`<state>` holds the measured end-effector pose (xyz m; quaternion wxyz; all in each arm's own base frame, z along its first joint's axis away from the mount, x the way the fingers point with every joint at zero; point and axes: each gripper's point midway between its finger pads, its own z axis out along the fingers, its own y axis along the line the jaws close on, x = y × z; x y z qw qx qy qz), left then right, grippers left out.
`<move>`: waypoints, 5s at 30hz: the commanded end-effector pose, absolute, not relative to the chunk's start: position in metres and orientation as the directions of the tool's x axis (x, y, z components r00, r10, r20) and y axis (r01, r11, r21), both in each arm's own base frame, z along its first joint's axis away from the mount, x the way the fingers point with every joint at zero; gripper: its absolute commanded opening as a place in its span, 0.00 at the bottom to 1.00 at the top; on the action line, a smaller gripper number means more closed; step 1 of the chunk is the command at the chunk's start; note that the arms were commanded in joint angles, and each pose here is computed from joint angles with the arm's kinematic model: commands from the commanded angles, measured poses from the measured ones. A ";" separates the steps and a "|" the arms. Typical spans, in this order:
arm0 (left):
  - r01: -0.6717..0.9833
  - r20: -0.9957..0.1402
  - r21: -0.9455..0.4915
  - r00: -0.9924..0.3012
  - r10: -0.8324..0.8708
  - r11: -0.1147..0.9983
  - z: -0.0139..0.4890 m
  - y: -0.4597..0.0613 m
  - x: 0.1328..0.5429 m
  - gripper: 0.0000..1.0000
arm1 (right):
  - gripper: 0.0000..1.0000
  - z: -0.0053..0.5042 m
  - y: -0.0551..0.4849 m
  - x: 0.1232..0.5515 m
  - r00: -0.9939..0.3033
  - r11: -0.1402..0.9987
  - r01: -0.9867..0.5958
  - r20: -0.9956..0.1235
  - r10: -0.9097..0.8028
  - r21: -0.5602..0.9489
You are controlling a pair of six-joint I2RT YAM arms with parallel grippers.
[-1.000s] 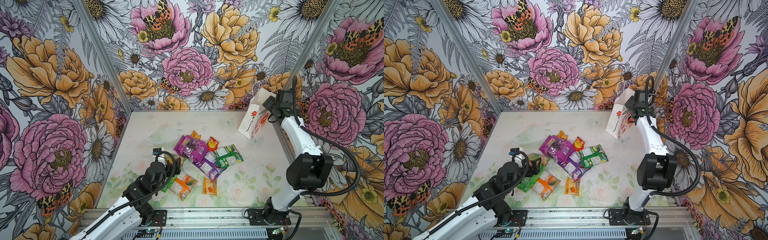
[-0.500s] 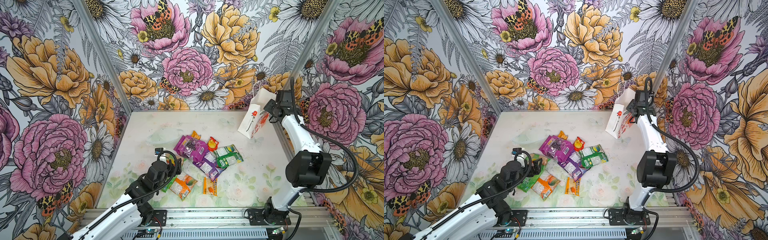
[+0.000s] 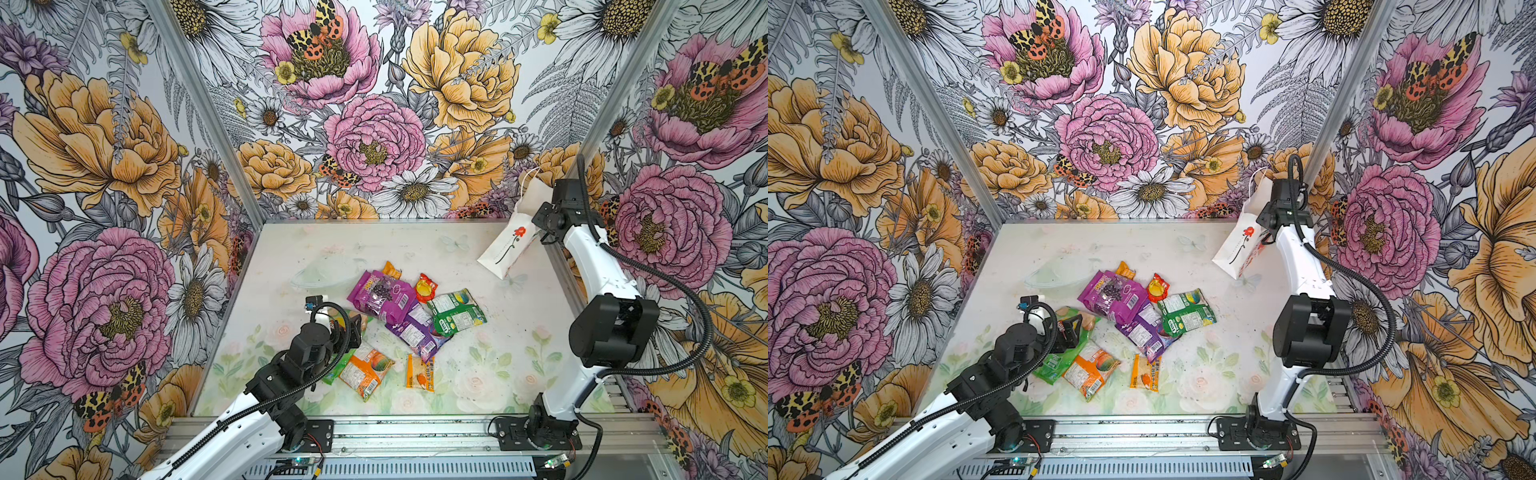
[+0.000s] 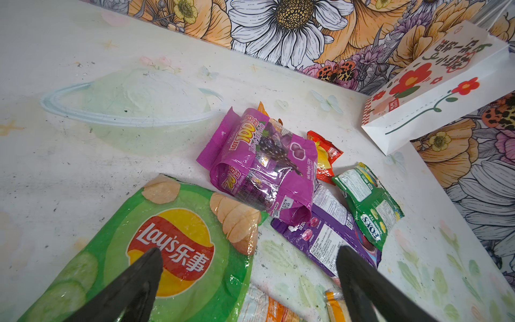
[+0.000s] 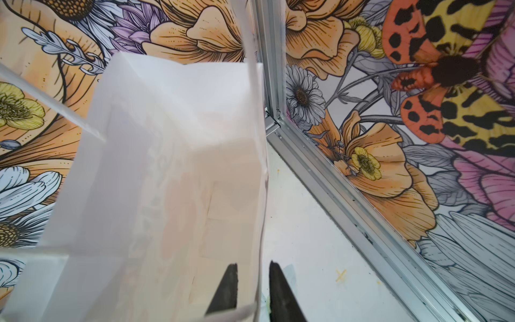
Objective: Place the snacks into the paper bag
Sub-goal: Pick up the paper bag from the top-right of the table, then place the paper bag at the middle-right of the table, then pick up the paper bag from the middle-left of the table.
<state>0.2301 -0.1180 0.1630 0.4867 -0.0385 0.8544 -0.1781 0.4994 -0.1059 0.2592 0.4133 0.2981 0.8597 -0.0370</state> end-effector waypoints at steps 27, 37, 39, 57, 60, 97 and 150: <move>0.094 -0.825 -0.334 -0.510 -0.243 0.938 0.164 -0.116 0.232 0.99 | 0.00 0.305 -0.035 0.379 -0.560 0.922 0.384 -0.805 0.195 -0.043; 0.132 -0.776 -0.437 -0.556 -0.298 0.890 0.177 -0.150 0.245 0.99 | 0.00 0.261 -0.005 0.308 -0.592 0.931 0.341 -0.799 0.103 -0.132; 0.143 -0.761 -0.458 -0.574 -0.303 0.878 0.181 -0.162 0.250 0.99 | 0.00 0.265 -0.008 0.298 -0.574 0.929 0.351 -0.811 0.115 -0.117; 0.173 -0.802 -0.317 -0.574 -0.166 0.932 0.188 -0.190 0.258 0.99 | 0.00 0.289 -0.023 0.239 -0.601 0.920 0.341 -0.797 0.054 -0.195; 0.148 -0.811 -0.290 -0.562 -0.161 0.946 0.187 -0.179 0.257 0.99 | 0.00 0.281 -0.013 0.241 -0.623 0.929 0.305 -0.782 0.027 -0.211; -0.673 -0.429 -0.442 -0.421 -0.799 0.592 0.056 -0.005 0.174 0.99 | 0.00 0.263 0.036 0.256 -0.552 0.987 0.159 -0.830 0.079 -0.012; 0.068 -0.856 -0.248 -0.482 -0.186 0.966 0.237 -0.123 0.258 0.00 | 0.00 0.262 0.036 0.252 -0.546 0.988 0.151 -0.833 0.092 0.010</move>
